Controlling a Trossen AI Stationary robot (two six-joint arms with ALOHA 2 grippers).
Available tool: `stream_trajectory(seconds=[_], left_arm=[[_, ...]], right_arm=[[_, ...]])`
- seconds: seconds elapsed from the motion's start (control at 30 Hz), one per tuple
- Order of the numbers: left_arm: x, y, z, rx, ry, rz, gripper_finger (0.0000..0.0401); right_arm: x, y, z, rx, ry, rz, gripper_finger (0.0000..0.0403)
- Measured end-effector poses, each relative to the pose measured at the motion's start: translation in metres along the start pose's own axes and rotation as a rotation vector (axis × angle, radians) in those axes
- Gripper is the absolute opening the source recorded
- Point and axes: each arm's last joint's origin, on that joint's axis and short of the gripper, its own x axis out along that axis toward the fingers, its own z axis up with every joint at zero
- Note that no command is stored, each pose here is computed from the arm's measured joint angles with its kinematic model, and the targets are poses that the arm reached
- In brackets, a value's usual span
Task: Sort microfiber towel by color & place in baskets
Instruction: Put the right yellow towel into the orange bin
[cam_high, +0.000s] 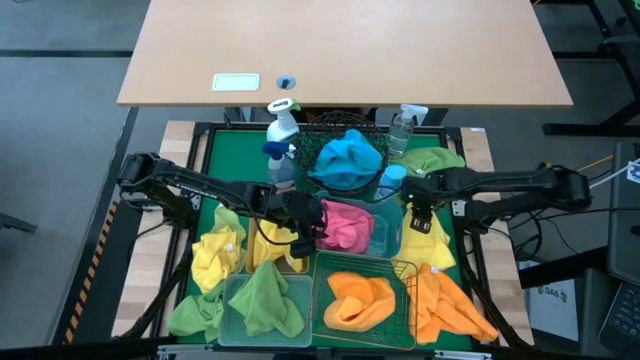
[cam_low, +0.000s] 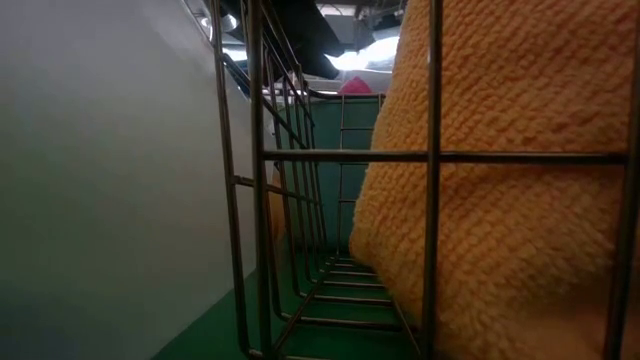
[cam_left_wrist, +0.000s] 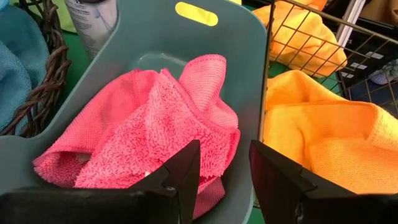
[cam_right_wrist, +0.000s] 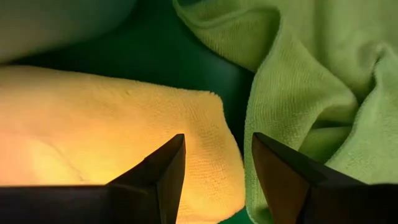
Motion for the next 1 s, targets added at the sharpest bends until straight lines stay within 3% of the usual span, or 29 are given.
stream_trajectory(seconds=[0.57, 0.7, 0.9, 1.0], left_arm=[[0.000, 0.000, 0.000, 0.000, 0.000, 0.001, 0.0131], [0.000, 0.000, 0.000, -0.001, 0.000, 0.001, 0.0131], [0.000, 0.000, 0.000, -0.001, 0.000, 0.000, 0.0131], [0.000, -0.002, -0.001, 0.003, 0.000, -0.002, 0.0131]], right_arm=[[0.019, 0.004, 0.008, -0.015, 0.121, 0.005, 0.0177], [0.019, 0.005, 0.008, -0.031, 0.125, 0.040, 0.0131], [0.019, 0.005, 0.008, -0.034, 0.126, 0.048, 0.0021], [0.018, 0.005, 0.008, -0.035, 0.129, 0.060, 0.0013]])
